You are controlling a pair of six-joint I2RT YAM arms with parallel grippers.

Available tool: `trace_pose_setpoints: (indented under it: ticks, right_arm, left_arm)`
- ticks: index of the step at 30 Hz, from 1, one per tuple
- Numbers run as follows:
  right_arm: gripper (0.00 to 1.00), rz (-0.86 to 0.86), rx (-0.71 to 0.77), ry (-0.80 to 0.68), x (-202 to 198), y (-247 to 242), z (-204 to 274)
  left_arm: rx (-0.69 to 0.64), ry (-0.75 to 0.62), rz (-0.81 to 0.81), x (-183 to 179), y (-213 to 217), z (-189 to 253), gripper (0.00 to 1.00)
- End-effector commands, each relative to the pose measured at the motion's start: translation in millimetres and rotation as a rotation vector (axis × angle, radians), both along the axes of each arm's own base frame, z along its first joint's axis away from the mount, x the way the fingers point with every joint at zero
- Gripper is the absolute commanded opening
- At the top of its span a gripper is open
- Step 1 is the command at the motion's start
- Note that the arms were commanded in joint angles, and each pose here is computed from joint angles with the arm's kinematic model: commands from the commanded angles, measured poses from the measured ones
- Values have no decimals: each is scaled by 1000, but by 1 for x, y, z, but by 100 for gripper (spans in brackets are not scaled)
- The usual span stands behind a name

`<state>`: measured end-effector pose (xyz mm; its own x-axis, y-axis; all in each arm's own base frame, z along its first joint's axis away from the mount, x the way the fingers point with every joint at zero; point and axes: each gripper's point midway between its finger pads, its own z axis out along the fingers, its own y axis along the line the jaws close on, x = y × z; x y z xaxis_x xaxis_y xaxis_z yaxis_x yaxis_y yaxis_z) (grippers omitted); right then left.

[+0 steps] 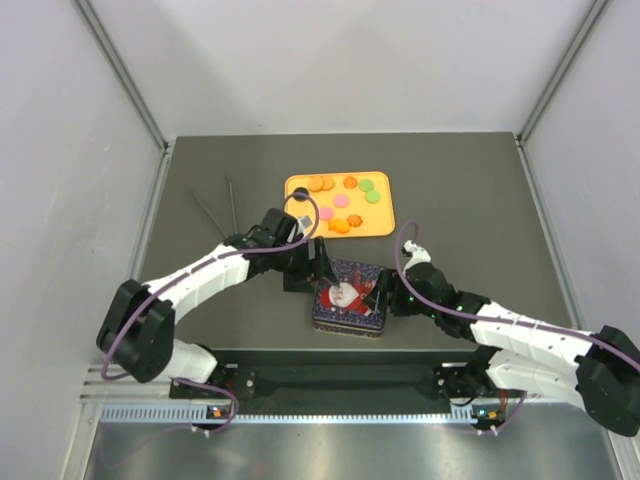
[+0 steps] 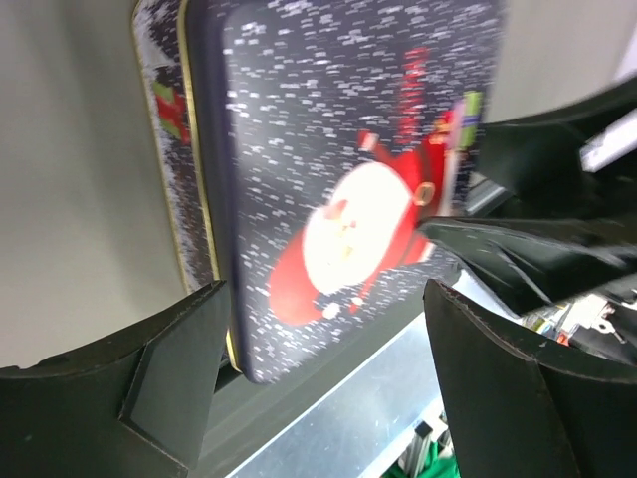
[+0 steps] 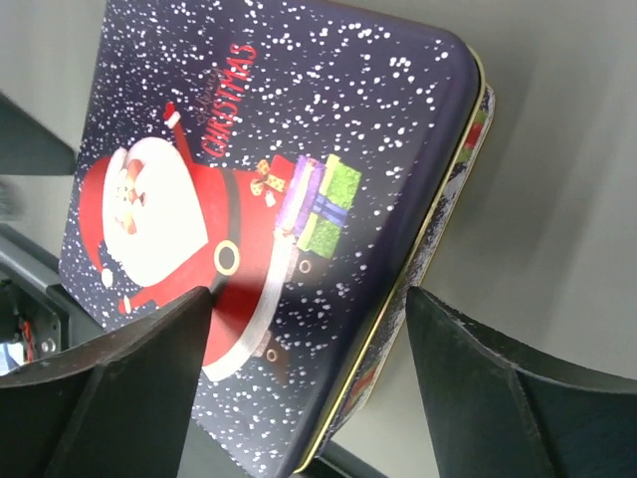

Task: Pack the cookies

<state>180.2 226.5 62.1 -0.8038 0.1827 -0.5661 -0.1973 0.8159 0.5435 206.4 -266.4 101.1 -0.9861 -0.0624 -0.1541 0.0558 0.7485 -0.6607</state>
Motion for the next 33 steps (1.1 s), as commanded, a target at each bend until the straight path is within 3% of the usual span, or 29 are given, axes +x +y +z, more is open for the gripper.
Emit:
trace_pose_setpoints:
  ticks: [1,9,14,22,33]
  right_arm:
    - [80,54,-42,70,-25,-7,-18]
    - [94,19,-98,45,-21,-22,-12]
    - [100,-2,-57,-46,-5,-24,28]
    - [100,37,-141,-200,47,-24,80]
    - [100,266,-75,-281,111,22,78]
  left_arm:
    - [-22,-53,24,-4,7,19,83]
    - [-9,-25,178,-25,32,24,81]
    - [-41,-2,229,-40,33,29,80]
    - [-66,14,205,-70,6,21,82]
    - [-155,24,208,-84,-32,14,84]
